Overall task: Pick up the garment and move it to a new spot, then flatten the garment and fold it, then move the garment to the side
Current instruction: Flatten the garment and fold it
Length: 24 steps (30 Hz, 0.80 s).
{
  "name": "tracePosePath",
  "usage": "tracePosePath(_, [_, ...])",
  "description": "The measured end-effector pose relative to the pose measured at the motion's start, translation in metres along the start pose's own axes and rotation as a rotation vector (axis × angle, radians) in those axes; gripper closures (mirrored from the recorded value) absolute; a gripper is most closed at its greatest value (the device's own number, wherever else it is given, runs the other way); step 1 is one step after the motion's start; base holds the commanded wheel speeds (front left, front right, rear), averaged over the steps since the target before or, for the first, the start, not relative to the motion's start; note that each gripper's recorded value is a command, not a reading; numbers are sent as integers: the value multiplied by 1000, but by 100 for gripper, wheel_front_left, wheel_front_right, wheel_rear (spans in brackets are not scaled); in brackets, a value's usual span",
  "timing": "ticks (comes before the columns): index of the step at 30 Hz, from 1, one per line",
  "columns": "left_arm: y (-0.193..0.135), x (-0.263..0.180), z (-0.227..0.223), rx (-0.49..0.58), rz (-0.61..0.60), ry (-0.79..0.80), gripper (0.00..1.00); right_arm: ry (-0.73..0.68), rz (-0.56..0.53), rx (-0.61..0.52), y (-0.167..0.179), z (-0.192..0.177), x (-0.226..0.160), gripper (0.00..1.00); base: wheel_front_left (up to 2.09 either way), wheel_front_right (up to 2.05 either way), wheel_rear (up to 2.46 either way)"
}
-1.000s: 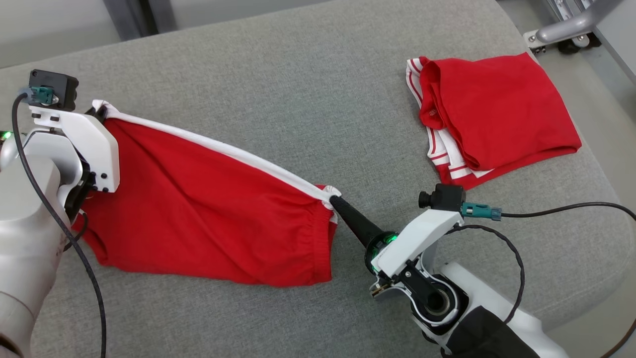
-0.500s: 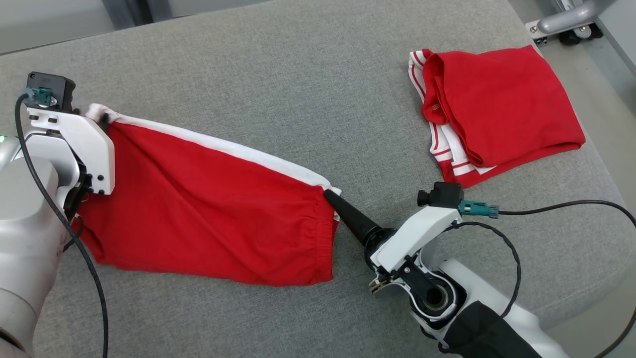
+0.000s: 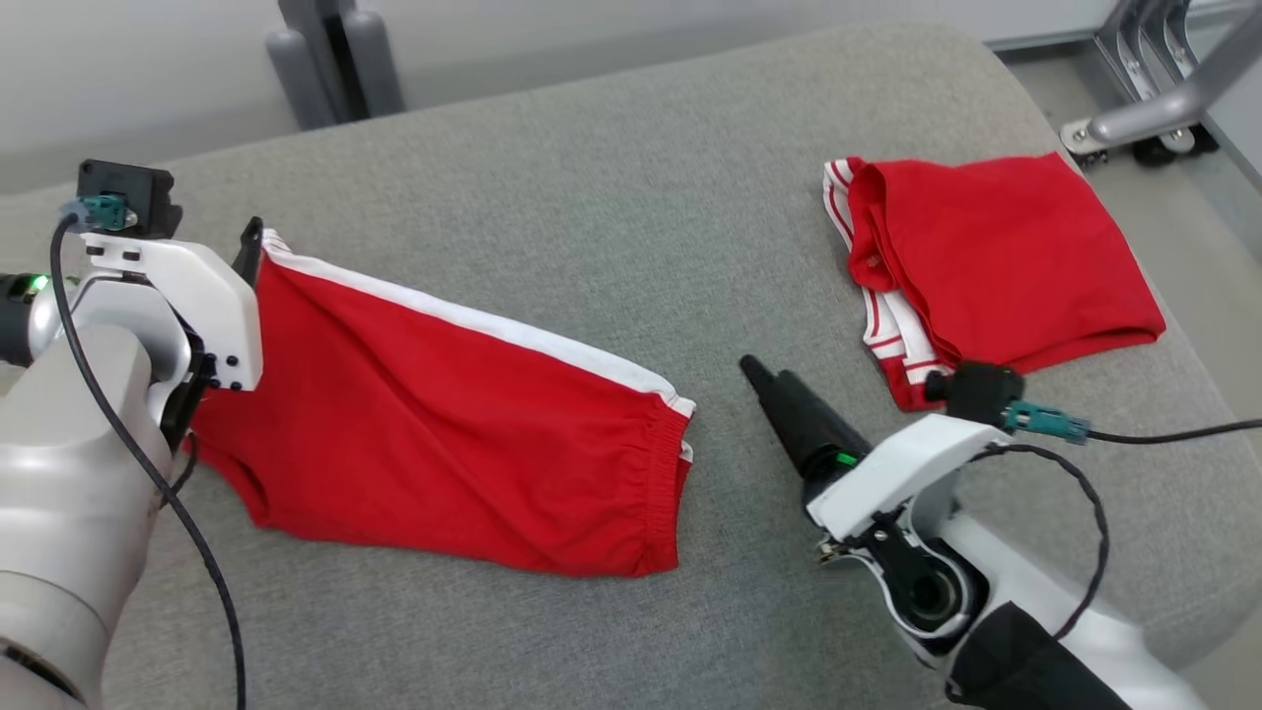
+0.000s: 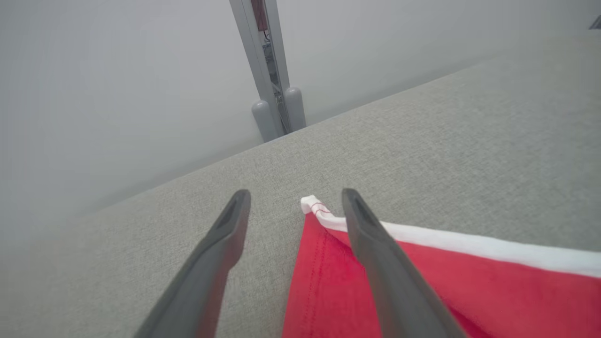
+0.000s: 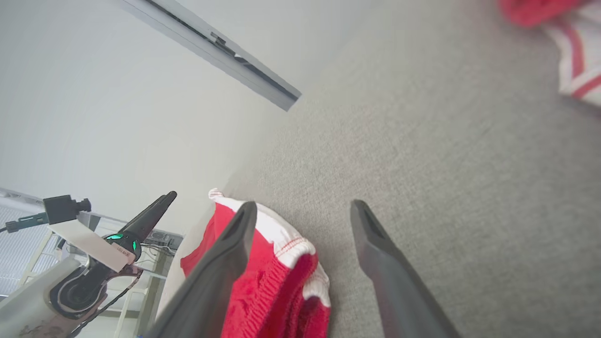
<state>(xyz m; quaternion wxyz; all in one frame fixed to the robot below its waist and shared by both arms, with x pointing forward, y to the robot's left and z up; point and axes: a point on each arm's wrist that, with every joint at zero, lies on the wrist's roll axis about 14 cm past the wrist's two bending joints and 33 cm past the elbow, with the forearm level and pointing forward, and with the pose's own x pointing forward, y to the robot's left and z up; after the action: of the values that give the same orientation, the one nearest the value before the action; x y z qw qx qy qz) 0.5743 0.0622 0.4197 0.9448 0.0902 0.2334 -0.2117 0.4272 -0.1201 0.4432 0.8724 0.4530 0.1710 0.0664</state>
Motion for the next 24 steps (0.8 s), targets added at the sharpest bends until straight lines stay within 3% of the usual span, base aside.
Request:
tracePosePath(6, [-1,-30,36,-27,9,-154,0,-74,62,-294,8,28,-15,0,0,0,0])
tracePosePath(10, [4,-56,60,-65,29,-264,0,-215,152,-454,42,69,-22,0,0,0,0])
tracePosePath(17, [19,-116,104,-137,84,-485,0,-331,266,-720,82,70,-45,0,0,0,0])
tracePosePath(24, [23,-181,62,-159,165,-584,0,-383,337,-770,110,52,-57,0,0,0,0])
